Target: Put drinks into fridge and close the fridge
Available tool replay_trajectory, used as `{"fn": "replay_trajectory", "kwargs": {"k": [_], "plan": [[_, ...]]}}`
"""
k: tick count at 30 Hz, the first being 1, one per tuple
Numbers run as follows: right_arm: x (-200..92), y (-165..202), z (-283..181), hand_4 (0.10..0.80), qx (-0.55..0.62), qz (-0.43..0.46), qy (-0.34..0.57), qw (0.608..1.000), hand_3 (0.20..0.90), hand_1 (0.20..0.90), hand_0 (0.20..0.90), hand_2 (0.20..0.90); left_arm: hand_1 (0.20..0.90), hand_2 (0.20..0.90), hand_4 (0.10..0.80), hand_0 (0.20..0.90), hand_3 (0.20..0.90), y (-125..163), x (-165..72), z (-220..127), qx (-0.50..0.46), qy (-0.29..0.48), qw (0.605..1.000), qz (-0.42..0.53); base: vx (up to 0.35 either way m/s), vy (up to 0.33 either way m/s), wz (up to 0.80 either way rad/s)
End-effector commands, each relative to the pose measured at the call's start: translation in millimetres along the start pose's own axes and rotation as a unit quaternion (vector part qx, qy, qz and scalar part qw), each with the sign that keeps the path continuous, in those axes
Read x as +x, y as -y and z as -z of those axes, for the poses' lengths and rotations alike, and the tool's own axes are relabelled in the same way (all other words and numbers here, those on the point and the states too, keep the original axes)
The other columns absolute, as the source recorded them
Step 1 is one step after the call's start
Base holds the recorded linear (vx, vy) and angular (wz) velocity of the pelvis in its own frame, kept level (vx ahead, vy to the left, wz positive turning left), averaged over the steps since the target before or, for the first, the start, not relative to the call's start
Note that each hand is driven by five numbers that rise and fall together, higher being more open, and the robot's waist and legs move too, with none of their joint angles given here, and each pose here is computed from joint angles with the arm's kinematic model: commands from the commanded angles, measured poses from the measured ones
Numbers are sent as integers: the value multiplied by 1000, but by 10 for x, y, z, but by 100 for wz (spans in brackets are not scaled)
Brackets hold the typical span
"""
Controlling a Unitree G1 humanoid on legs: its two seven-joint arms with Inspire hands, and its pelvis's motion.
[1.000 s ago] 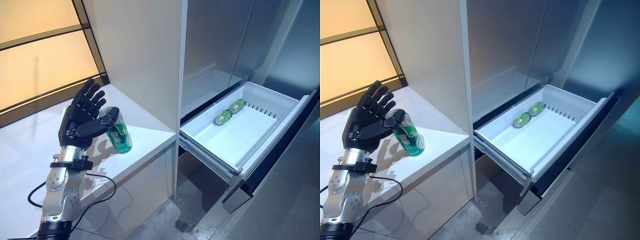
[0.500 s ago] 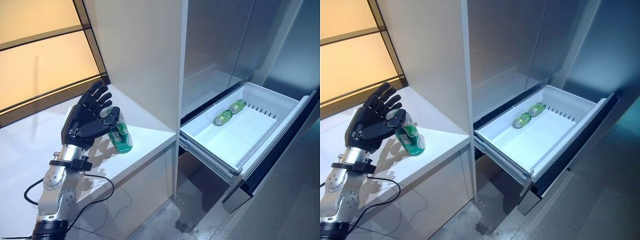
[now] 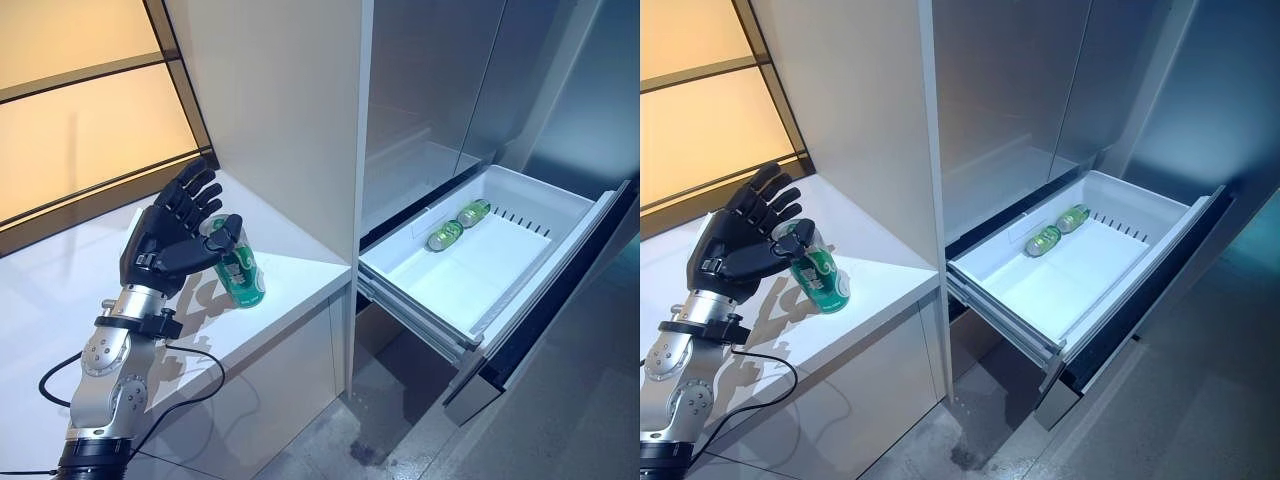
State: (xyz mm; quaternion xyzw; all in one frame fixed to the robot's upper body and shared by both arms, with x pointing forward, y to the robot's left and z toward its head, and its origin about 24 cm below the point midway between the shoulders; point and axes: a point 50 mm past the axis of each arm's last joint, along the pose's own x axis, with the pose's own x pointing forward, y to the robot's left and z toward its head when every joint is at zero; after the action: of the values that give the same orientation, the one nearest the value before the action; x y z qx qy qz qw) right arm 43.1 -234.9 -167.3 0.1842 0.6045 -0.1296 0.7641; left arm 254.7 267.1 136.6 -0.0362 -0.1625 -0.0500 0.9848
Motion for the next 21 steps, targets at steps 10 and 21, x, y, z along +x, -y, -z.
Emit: {"fn": "replay_trajectory", "kwargs": {"k": [10, 21], "plan": [[14, -36, -157, 800, -8, -4, 8, 1000, 900, 900, 900, 900, 900, 900, 800, 900, 900, 12, 196, -584, 50, 180, 981, -53, 0, 0, 0], [17, -47, -140, 800, -13, -6, 5, 1000, 900, 900, 900, 900, 900, 900, 800, 900, 900, 140, 160, -589, -53, 216, 975, -1, 0, 0, 0]]}}
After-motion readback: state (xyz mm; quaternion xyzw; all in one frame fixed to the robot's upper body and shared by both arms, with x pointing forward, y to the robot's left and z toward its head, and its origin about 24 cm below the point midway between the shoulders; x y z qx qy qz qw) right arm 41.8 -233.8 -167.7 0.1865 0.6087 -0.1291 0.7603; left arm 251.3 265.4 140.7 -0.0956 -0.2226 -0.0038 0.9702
